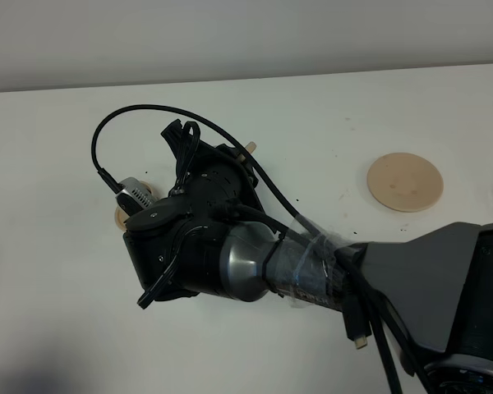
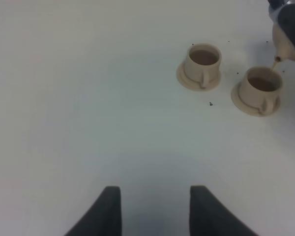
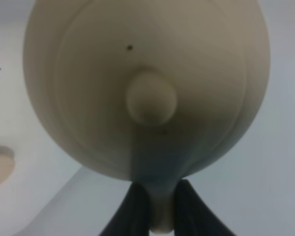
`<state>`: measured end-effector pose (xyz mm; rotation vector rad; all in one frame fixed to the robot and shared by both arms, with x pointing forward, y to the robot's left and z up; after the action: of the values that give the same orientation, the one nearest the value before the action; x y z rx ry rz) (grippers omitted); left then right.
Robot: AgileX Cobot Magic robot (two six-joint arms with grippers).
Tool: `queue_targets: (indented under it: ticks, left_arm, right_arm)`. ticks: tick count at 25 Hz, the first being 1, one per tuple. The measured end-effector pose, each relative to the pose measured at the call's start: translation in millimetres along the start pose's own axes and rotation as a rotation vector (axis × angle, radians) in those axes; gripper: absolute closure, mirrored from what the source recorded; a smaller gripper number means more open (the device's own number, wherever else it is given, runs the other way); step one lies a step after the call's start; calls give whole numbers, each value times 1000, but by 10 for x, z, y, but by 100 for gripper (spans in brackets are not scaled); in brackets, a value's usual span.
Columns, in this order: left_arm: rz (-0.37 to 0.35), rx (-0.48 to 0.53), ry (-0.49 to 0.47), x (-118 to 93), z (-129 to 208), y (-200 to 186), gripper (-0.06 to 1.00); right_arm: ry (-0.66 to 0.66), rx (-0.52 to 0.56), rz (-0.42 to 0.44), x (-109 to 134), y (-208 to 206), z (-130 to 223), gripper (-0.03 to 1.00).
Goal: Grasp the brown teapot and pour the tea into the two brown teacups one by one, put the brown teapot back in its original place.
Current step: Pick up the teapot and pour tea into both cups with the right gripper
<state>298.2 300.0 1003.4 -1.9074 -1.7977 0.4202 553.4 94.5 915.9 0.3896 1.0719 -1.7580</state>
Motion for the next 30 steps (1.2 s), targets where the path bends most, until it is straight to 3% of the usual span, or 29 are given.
queue_targets:
  ticks: [30]
  left_arm:
    - [0,0,0,0,0,0,57]
  right_arm:
    - [-3,1,2,-3,0,1,84]
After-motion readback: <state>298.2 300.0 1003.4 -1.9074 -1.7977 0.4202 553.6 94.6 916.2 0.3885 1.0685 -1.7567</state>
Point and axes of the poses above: a point on each arm's last joint axis where the gripper is mounted, y pointing out along that axis toward the gripper, x along the wrist's bending axis when the last joint is at zero, z = x × y, the point moved 8 cm from there along y, pointing out along that axis toward the gripper, and after that the axes turned 7 degrees about y, right-handed, at the moved point
